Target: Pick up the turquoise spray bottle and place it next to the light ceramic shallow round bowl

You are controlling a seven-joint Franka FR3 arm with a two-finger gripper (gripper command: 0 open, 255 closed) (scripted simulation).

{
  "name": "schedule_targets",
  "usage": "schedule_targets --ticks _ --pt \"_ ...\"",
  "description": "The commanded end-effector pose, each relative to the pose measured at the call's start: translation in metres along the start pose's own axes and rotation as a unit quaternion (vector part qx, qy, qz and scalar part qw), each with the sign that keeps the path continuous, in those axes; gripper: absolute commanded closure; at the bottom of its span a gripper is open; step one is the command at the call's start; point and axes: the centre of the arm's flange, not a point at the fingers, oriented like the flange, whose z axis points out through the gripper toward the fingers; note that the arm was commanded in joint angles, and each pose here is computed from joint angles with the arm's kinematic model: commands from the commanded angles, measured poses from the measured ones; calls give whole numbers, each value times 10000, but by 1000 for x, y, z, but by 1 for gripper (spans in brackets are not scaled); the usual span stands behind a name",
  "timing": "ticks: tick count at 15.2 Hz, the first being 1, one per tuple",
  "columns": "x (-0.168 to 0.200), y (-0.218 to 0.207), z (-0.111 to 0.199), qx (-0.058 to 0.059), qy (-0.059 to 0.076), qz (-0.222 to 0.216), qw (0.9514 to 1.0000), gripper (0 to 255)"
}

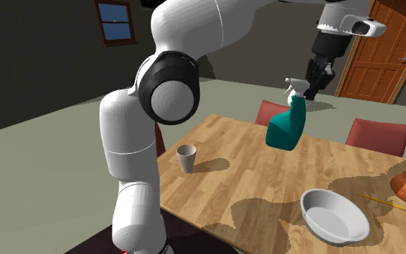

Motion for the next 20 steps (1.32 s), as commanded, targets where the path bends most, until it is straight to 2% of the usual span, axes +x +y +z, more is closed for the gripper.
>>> schedule_targets --ticks 1,20 --pt "15 13 -3 -2 2 -5 10000 255" --pt "23 22 97 -2 2 -5 10000 255"
